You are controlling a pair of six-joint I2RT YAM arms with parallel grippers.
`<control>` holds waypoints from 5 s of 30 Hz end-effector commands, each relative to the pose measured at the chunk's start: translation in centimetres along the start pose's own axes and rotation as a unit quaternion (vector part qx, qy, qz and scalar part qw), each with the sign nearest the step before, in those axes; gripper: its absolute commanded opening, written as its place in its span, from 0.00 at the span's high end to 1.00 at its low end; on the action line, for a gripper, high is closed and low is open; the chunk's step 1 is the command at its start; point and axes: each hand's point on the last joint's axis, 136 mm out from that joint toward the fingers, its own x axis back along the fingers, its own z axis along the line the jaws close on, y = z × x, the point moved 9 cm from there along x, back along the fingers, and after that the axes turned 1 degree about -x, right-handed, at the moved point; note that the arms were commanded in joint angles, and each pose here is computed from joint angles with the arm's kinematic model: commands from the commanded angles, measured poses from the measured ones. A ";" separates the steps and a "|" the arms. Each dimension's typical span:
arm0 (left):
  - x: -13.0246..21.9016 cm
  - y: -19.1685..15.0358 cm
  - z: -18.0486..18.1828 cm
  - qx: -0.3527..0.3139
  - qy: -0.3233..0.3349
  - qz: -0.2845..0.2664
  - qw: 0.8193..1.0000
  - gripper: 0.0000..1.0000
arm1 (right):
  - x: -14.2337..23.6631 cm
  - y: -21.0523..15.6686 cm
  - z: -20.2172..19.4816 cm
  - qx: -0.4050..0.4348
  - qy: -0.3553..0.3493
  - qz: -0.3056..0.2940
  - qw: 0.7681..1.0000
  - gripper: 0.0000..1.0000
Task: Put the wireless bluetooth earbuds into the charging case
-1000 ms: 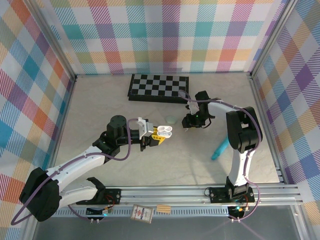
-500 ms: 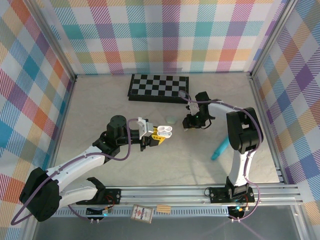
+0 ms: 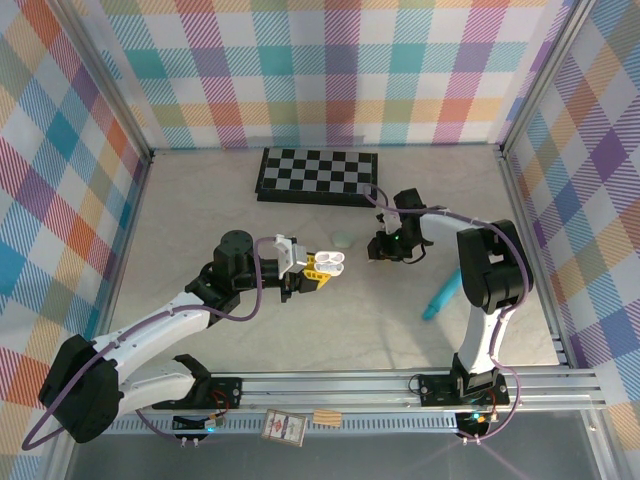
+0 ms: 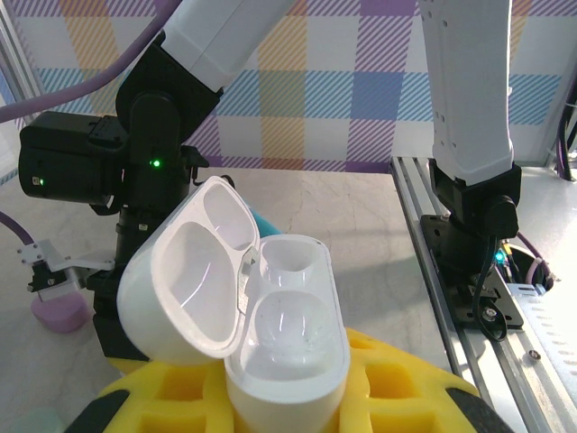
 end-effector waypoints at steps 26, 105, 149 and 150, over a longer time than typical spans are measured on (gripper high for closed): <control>-1.1 -0.8 1.6 0.037 0.034 0.008 0.999 1.00 | 6.1 -3.6 3.9 0.129 -0.069 -0.153 0.977 0.83; -1.8 -0.8 3.3 0.113 -0.008 0.018 0.993 1.00 | 15.0 -11.4 18.5 0.558 -0.023 -0.211 0.802 0.74; 4.0 -1.7 1.2 0.087 0.133 -0.043 0.986 1.00 | -3.8 1.0 12.8 0.071 0.093 0.002 0.993 0.49; 4.0 -1.7 1.2 0.086 0.133 -0.043 0.986 1.00 | -4.1 1.4 12.9 0.078 0.091 0.003 0.993 0.48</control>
